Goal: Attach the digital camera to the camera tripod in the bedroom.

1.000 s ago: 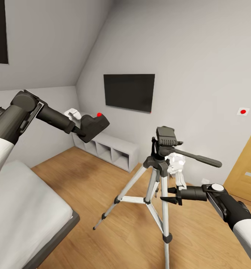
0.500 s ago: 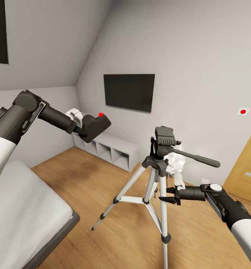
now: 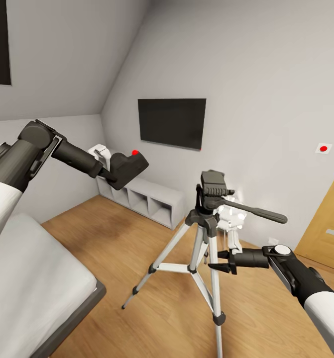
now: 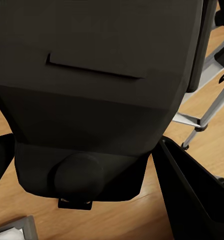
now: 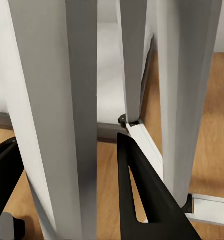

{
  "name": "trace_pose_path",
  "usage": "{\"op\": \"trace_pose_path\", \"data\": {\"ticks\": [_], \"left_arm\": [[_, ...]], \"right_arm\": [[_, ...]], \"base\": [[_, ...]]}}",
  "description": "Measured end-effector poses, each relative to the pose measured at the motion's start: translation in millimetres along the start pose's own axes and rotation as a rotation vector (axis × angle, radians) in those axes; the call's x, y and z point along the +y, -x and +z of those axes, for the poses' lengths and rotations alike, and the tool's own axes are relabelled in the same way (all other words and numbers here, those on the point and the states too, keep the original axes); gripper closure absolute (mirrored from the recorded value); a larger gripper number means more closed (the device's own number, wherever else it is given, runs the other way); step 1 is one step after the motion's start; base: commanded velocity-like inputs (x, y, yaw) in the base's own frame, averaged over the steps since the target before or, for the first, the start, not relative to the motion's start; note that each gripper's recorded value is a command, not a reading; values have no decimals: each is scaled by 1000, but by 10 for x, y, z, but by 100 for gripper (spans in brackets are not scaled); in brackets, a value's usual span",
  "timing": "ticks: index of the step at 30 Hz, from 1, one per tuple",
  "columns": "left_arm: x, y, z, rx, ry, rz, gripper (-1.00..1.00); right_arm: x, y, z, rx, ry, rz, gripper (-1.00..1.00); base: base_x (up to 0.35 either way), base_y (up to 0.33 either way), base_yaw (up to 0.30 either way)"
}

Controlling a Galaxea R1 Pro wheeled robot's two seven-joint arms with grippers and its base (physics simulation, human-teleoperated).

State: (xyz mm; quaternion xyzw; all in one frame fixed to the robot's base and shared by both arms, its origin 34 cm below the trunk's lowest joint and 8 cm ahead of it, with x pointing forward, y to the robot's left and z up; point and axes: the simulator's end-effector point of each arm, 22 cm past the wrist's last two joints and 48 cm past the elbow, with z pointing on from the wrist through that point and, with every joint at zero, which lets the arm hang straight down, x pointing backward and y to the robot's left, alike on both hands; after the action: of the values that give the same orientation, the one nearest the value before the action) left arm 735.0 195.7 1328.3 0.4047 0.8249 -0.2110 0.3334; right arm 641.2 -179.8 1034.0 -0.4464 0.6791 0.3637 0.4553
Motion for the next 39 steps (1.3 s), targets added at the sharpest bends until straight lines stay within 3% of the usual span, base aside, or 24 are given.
{"op": "trace_pose_path", "data": {"ticks": [21,39], "left_arm": [[1,0,1,0,0,0,100],[-3,2,3,0,-1,1,100]], "right_arm": [[1,12,12,-5,0,2,100],[54,60,137,-25,13,8,100]], "base": [[0,0,0],[0,0,0]]}}
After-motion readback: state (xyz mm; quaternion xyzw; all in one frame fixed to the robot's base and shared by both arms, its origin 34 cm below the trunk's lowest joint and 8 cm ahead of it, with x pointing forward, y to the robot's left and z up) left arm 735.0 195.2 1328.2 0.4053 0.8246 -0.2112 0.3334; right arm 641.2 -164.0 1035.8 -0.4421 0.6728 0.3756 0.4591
